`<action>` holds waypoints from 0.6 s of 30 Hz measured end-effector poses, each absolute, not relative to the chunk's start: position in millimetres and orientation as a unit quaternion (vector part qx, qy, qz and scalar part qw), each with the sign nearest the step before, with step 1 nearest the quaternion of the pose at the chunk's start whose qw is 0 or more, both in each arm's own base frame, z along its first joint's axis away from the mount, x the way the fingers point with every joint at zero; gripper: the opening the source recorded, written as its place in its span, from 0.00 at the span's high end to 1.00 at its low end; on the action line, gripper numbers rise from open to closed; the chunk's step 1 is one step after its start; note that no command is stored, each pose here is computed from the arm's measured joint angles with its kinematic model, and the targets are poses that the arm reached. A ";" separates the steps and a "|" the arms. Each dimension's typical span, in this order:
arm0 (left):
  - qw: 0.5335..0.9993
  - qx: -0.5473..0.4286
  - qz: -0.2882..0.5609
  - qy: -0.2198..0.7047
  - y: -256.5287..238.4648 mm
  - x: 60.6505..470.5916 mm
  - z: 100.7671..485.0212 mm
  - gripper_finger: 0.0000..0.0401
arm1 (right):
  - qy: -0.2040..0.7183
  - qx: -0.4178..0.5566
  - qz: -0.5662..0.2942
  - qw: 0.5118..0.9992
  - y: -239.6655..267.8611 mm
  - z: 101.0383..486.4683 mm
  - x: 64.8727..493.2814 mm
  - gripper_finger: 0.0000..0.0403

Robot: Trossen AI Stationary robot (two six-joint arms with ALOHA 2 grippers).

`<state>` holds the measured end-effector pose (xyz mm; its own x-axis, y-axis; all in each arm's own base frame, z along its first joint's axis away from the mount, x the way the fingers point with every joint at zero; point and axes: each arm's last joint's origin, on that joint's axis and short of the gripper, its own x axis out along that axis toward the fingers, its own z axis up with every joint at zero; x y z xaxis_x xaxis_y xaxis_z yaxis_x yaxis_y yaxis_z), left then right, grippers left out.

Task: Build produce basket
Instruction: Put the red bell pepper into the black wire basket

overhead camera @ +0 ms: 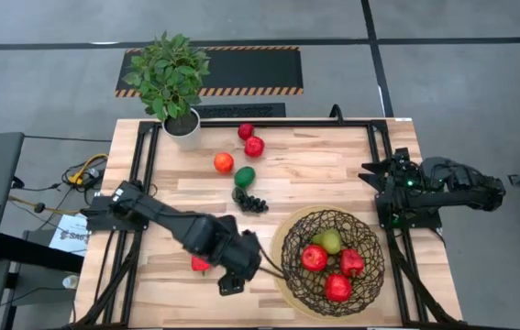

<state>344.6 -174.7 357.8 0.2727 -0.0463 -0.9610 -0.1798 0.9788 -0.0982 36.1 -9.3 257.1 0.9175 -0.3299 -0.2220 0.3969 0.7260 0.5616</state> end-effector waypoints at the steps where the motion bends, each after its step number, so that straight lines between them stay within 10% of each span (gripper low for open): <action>1: 0.794 -0.101 0.061 0.596 -177.9 339.5 358.7 0.02 | 0.053 0.313 -0.196 0.928 -9.3 257.2 36.1 0.17; 18: 0.673 -0.354 0.440 0.478 -173.2 247.2 309.0 0.00 | 0.052 0.313 -0.196 0.928 -9.3 257.4 36.2 0.17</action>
